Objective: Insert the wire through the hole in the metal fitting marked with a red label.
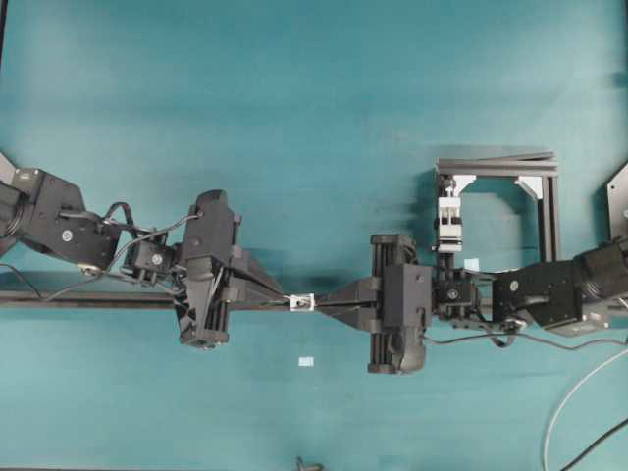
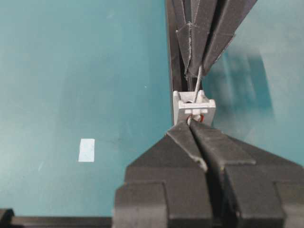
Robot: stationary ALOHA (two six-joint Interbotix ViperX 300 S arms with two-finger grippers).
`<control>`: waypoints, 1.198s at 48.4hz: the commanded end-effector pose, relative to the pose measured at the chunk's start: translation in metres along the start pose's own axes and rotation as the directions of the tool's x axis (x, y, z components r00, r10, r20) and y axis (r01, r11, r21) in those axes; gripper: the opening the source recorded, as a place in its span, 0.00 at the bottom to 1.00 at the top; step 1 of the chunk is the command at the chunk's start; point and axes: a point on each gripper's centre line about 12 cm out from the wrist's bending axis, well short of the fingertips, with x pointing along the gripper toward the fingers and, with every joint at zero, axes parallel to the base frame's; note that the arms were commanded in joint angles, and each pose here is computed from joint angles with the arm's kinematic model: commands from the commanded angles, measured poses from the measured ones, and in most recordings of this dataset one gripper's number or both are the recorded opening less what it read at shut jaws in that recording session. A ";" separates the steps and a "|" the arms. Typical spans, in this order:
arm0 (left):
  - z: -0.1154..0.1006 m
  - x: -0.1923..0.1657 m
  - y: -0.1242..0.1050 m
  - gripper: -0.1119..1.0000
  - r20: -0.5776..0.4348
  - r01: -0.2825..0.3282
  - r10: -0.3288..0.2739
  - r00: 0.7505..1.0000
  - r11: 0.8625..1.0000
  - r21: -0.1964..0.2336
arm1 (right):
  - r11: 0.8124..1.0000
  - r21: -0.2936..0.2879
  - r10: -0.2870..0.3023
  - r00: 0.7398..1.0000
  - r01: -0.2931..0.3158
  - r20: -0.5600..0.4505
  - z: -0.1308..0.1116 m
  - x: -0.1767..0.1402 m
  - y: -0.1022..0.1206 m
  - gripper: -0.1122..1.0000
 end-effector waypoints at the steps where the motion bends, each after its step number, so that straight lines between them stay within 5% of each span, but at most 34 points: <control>1: 0.015 -0.001 -0.005 0.01 0.046 0.017 -0.017 0.999 1.000 0.002 | 0.999 0.002 0.037 0.998 -0.037 0.047 0.017 0.001 0.013 0.09; 14: 0.015 -0.002 -0.005 0.01 0.043 0.016 -0.016 0.999 1.000 -0.001 | 0.999 0.010 0.034 0.997 -0.035 0.070 0.019 0.001 0.013 0.14; 20: 0.015 -0.002 -0.005 0.01 0.039 0.015 -0.015 0.999 1.000 -0.003 | 0.999 0.007 0.039 0.997 -0.040 0.071 0.021 0.002 0.015 0.38; 28: 0.015 -0.003 -0.005 0.01 0.036 0.015 -0.014 0.999 1.000 -0.002 | 0.999 0.003 0.042 0.997 -0.043 0.070 0.022 0.001 0.016 0.82; 32: 0.014 -0.005 -0.006 0.01 0.026 0.013 -0.013 1.000 1.000 0.000 | 0.999 0.005 0.044 0.996 -0.044 0.074 0.024 -0.001 0.016 0.95; 58: 0.009 -0.054 -0.012 0.01 -0.090 0.008 -0.007 0.996 1.000 0.001 | 0.999 0.002 0.048 0.997 -0.048 0.059 0.021 -0.005 0.016 0.95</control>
